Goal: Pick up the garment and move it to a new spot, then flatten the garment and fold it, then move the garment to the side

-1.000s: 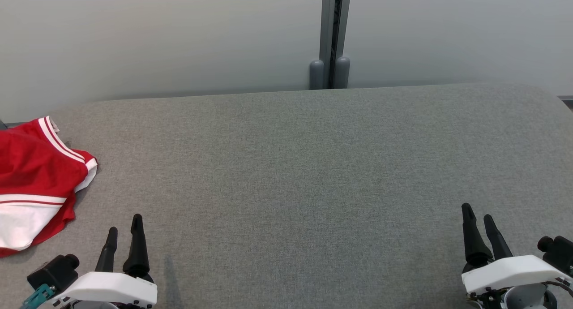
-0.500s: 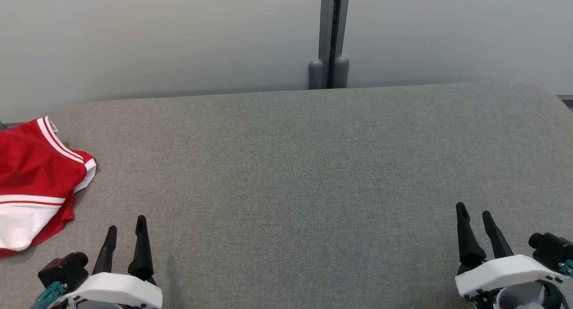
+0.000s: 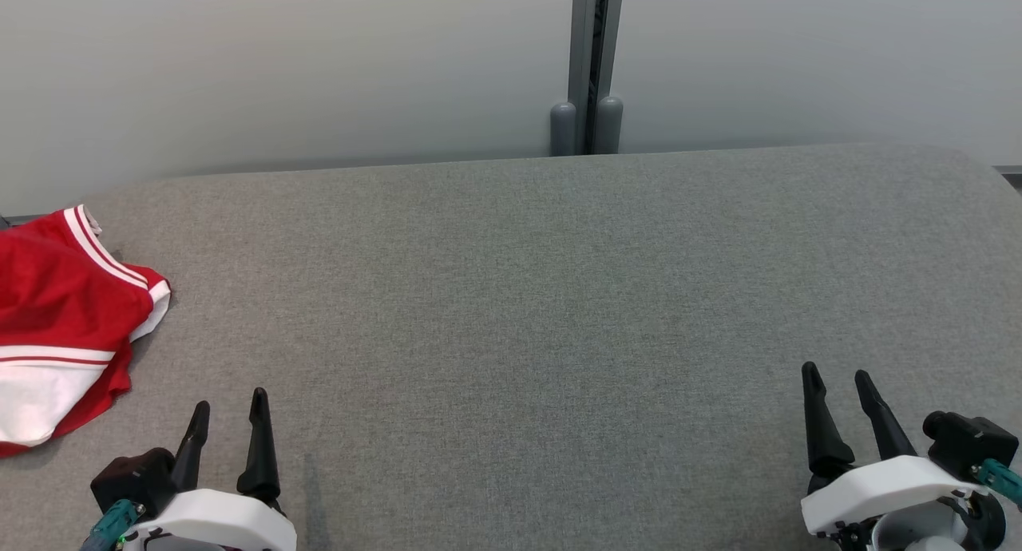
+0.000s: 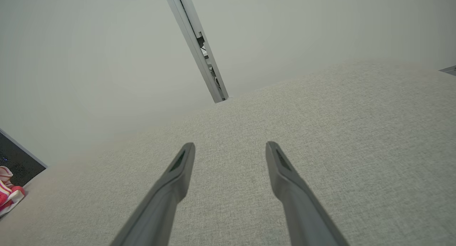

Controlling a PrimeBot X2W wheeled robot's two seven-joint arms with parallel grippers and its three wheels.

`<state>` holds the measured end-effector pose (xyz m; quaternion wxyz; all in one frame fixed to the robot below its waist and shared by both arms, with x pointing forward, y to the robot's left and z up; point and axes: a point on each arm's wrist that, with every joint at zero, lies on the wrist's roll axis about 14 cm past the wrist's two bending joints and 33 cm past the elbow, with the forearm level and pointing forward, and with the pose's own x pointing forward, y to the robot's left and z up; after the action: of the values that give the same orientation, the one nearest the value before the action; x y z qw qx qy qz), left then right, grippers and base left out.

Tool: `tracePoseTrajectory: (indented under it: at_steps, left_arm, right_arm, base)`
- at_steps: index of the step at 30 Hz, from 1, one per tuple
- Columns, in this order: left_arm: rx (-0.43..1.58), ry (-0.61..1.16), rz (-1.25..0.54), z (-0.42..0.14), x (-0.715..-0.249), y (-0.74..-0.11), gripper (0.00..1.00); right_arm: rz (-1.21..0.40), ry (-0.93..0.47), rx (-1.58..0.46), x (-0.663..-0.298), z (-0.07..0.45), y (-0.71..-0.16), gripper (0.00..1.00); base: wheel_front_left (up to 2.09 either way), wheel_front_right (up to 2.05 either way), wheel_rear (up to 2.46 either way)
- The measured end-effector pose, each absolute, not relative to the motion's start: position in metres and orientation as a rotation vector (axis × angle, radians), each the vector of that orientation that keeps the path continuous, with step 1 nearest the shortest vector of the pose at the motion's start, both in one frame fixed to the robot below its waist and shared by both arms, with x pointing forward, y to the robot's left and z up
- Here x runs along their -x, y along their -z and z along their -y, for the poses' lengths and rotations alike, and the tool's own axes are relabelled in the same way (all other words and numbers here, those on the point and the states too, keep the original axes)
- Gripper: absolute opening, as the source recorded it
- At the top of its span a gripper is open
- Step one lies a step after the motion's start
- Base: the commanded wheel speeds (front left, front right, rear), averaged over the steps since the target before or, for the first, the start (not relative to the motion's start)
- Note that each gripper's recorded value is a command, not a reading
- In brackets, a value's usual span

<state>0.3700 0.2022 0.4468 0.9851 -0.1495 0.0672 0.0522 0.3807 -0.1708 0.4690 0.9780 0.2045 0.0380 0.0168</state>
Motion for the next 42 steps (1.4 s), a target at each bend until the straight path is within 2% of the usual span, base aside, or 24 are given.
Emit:
tracePoseTrajectory:
  at_steps: [27, 42]
  left_arm:
    - [0.061, -0.078, -0.145, -0.203, -0.367, -0.439, 1.0]
    - [-0.001, -0.084, -0.147, -0.207, -0.364, -0.436, 1.0]
  right_arm:
    - [-0.072, -0.077, -0.161, -0.379, 0.169, -0.463, 1.0]
    - [-0.071, -0.098, -0.104, -0.382, 0.164, -0.461, 1.0]
  base:
    - [0.0, 0.0, 0.0]
    - [0.0, 0.0, 0.0]
